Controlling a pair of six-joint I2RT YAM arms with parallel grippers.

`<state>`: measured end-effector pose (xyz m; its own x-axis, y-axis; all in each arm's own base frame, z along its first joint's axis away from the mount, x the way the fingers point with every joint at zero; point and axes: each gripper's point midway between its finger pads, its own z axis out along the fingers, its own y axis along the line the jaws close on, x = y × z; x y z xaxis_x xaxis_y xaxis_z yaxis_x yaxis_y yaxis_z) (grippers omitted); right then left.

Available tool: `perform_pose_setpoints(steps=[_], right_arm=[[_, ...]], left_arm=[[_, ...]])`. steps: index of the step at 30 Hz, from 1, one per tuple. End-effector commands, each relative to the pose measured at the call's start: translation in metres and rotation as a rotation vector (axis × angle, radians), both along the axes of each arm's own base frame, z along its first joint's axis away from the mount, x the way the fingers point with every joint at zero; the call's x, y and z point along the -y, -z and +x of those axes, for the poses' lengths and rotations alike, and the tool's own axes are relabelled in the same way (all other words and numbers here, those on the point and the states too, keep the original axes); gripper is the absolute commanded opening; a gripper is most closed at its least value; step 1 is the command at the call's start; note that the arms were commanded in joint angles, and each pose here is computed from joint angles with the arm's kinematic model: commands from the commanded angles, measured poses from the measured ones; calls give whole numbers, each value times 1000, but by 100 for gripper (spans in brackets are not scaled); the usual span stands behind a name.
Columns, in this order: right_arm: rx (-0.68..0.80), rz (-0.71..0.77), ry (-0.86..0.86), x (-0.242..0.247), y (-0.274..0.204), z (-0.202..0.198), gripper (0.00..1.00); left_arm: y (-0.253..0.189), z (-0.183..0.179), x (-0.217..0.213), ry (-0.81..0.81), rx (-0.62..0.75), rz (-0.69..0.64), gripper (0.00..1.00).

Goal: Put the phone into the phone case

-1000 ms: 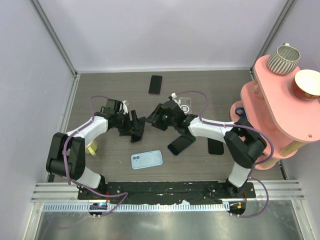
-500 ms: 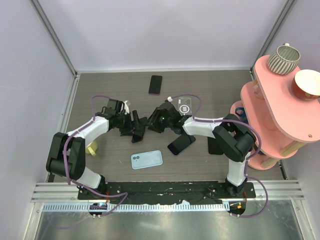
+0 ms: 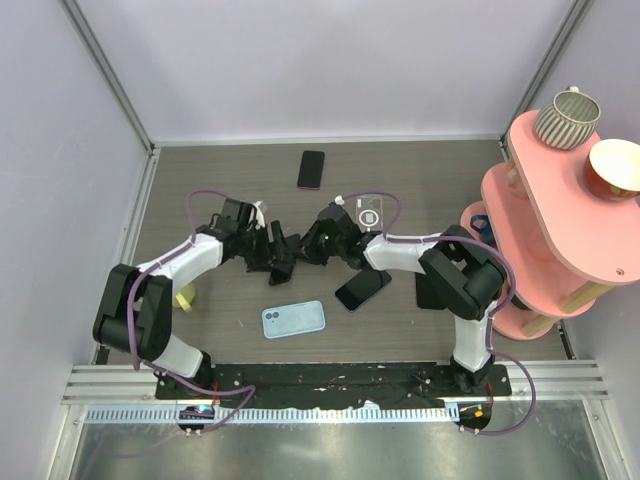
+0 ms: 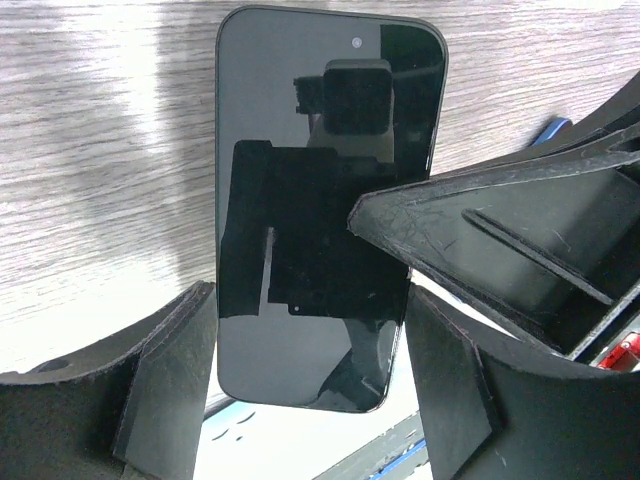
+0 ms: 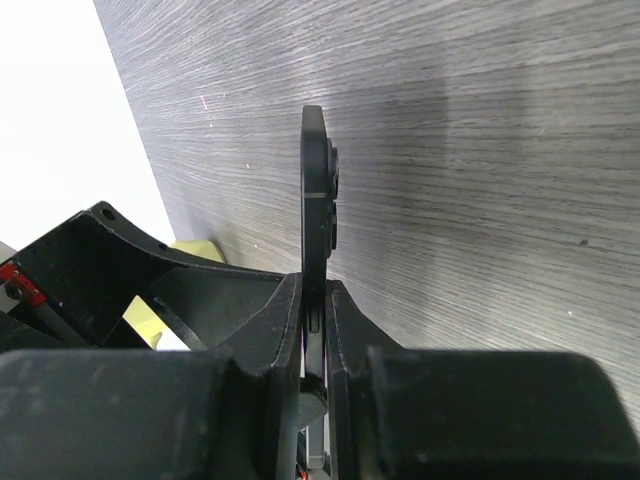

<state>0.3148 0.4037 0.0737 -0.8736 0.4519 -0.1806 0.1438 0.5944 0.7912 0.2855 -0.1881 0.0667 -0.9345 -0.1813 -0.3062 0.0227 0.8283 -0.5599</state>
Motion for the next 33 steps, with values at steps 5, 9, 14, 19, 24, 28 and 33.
perform_pose_setpoints(steps=[5,9,14,19,24,28,33], right_arm=[[111,77,36,20,-36,16,1],[179,59,25,48,-51,20,1],[274,-10,-28,87,-63,18,1],[400,-107,-24,121,-99,11,1],[487,-150,-8,137,-126,5,1],[536,-135,-9,142,-145,-1,1],[547,-166,-8,152,-146,-10,1]], left_arm=[[-35,2,15,20,66,-28,100],[-40,-6,4,-1,68,32,100],[-25,-36,-20,-60,-54,193,88],[-10,-74,-45,-153,-106,412,83],[0,-98,-41,-197,-144,406,67],[14,-114,-51,-198,-158,519,61],[31,-120,-35,-139,-180,497,55]])
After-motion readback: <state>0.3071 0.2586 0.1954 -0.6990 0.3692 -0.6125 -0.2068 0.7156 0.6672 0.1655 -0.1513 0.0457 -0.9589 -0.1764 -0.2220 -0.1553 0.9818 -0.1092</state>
